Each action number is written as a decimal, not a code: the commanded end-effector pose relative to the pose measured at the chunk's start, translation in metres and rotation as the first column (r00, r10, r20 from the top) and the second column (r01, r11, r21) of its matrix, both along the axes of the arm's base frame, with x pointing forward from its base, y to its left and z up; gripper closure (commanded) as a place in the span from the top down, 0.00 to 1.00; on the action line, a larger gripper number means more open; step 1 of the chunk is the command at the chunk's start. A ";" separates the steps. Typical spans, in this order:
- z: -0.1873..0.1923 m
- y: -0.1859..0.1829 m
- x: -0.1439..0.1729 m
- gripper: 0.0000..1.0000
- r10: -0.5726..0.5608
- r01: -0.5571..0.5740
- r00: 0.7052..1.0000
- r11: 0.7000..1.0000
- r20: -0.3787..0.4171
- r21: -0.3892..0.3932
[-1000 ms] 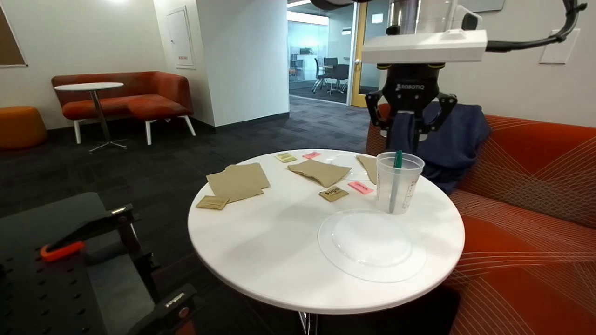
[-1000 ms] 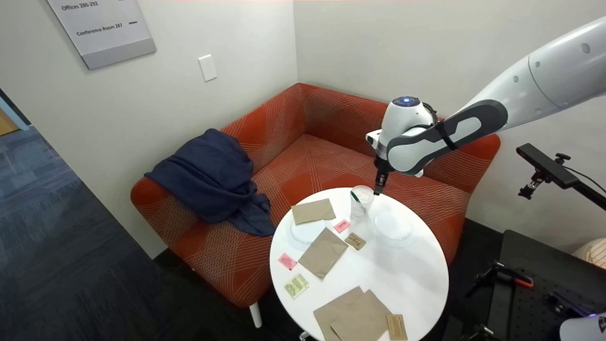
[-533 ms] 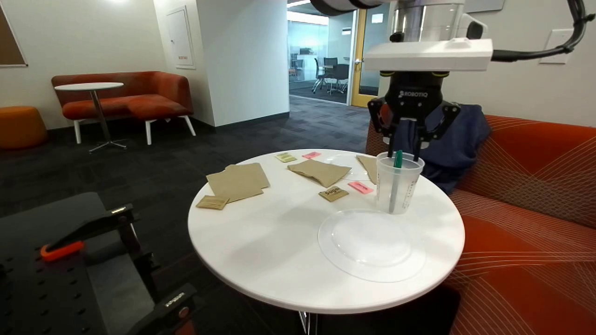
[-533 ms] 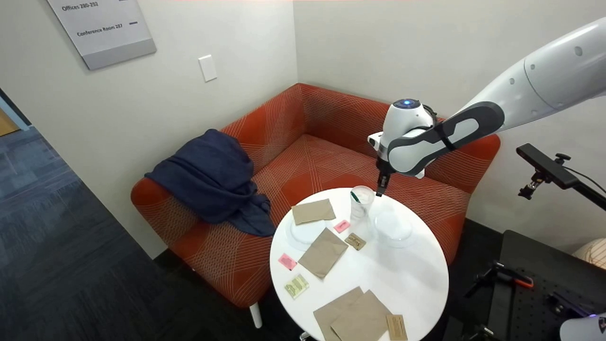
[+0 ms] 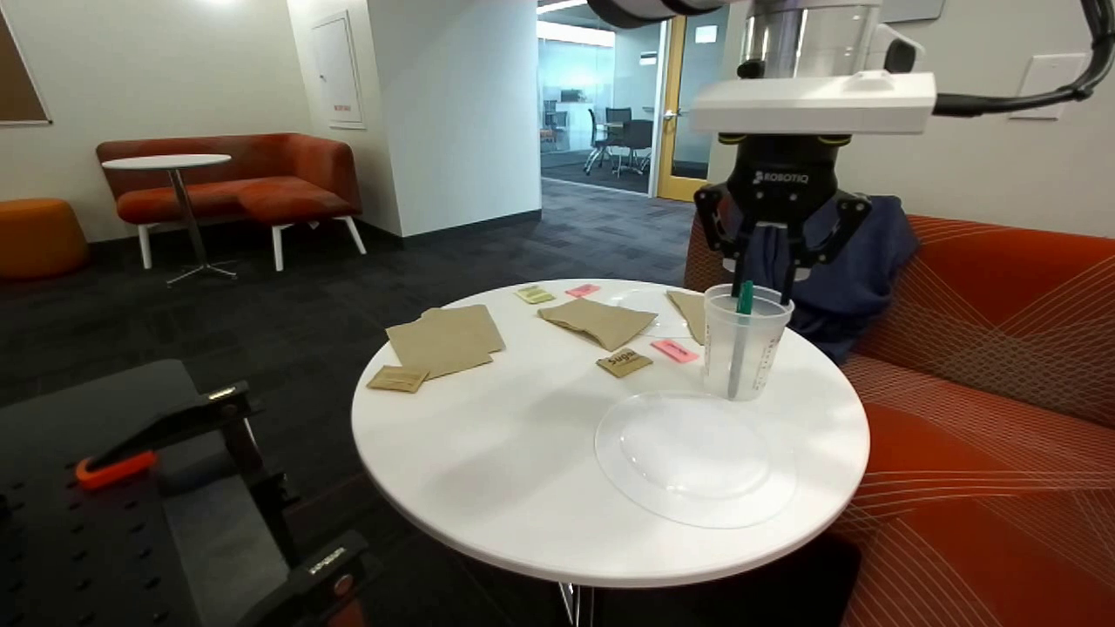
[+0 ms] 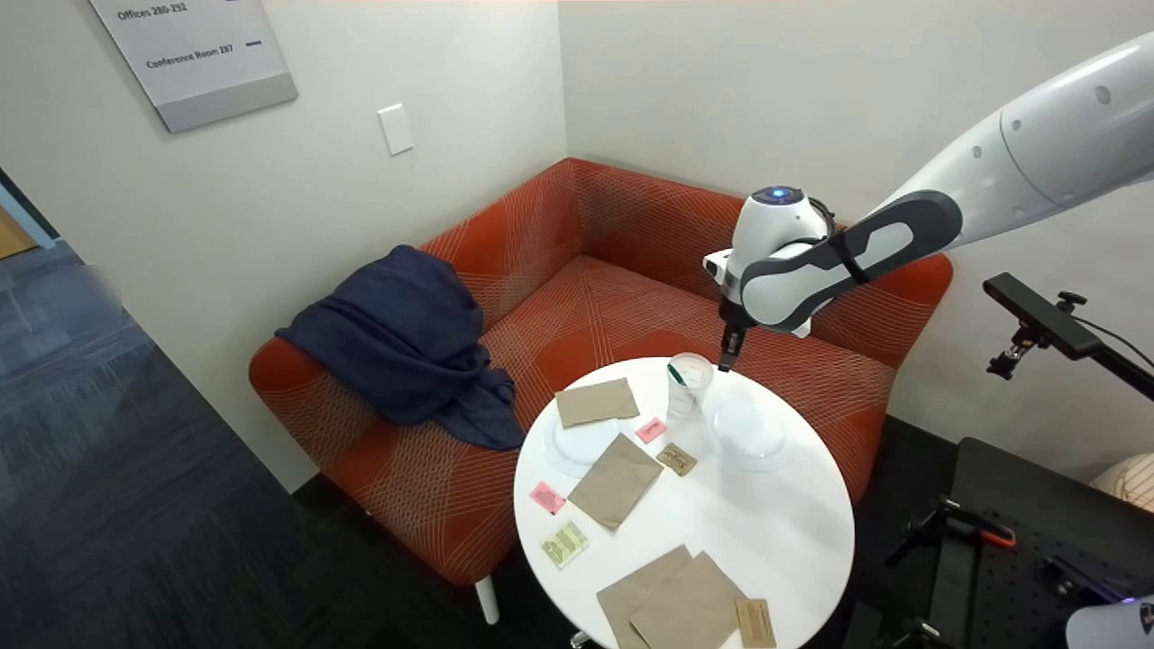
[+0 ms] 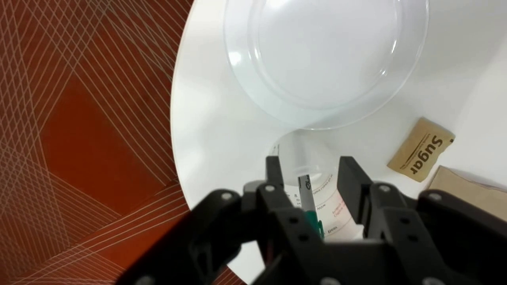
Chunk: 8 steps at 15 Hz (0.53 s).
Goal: Remove the marker from the cup and place it on the table
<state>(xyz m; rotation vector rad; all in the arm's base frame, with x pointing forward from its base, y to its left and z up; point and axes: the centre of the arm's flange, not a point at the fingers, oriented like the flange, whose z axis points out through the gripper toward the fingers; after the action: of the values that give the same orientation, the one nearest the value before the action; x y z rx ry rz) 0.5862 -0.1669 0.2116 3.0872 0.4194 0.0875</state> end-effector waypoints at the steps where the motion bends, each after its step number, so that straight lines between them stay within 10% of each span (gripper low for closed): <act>1: 0.009 0.001 0.000 0.42 0.023 -0.023 1.000 1.000 0.003 0.009; 8: 0.010 0.013 0.013 0.42 0.040 -0.040 0.999 0.999 0.010 0.007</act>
<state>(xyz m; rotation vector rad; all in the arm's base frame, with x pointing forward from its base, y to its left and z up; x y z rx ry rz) 0.5918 -0.1538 0.2140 3.0906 0.4527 0.1033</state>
